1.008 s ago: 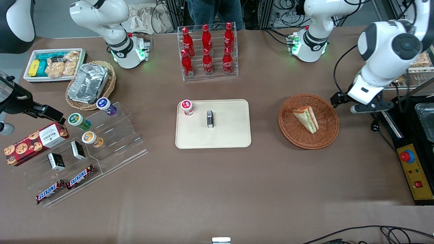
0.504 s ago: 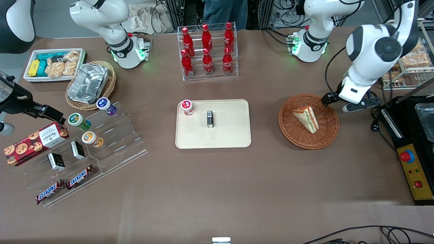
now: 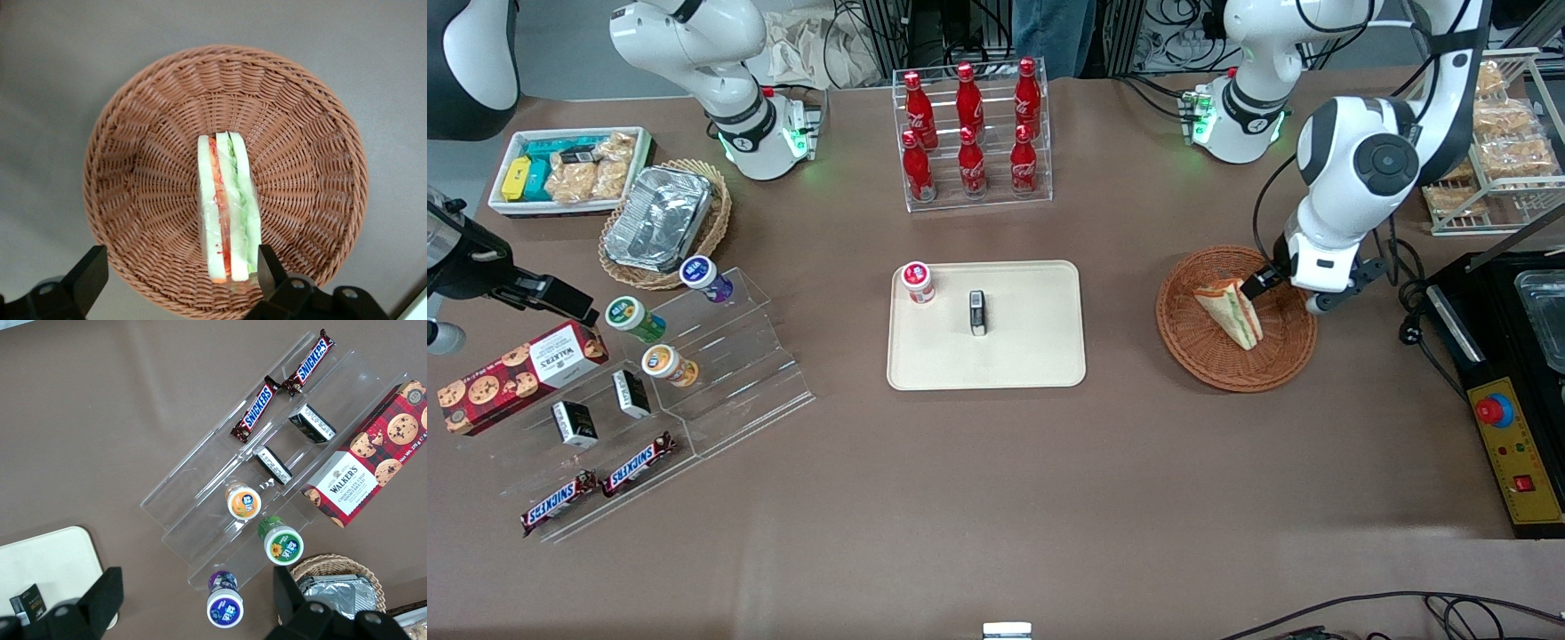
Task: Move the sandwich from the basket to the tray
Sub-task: 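Move the open left gripper down over the sandwich in the wicker basket, then close the left gripper on the wrapped sandwich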
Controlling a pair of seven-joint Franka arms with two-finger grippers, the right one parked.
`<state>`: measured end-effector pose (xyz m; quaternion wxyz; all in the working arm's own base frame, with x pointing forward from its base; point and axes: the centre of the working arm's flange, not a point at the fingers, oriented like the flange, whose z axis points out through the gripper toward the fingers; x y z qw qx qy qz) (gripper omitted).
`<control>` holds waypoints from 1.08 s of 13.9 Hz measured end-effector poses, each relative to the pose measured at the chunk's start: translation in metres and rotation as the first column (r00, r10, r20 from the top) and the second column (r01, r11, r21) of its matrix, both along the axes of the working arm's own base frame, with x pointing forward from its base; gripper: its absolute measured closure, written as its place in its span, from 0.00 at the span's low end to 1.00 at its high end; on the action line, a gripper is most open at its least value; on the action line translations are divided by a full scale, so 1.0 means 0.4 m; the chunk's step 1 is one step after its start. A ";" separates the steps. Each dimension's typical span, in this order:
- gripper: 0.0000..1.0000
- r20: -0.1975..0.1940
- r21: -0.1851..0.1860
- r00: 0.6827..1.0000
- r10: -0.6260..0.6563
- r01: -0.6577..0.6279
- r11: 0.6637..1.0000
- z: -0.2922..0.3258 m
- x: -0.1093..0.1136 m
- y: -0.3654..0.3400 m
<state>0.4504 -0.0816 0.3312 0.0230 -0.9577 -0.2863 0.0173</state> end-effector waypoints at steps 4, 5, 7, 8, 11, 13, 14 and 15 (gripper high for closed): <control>0.01 -0.015 -0.021 0.999 0.031 -0.031 0.999 -0.077 0.004 -0.054; 0.01 -0.019 -0.024 0.999 0.032 -0.033 0.999 -0.095 0.004 -0.063; 0.01 -0.029 -0.030 0.999 0.028 -0.029 0.999 -0.125 0.004 -0.075; 0.01 -0.035 -0.031 0.999 0.026 -0.027 0.999 -0.136 0.003 -0.078; 0.06 -0.045 -0.033 0.999 0.023 -0.025 0.999 -0.155 0.001 -0.081; 0.28 -0.046 -0.035 0.999 0.023 -0.025 0.999 -0.161 0.001 -0.082; 0.38 -0.045 -0.035 0.999 0.023 -0.024 0.999 -0.161 0.002 -0.082; 0.50 -0.045 -0.035 0.999 0.023 -0.024 0.999 -0.161 0.002 -0.082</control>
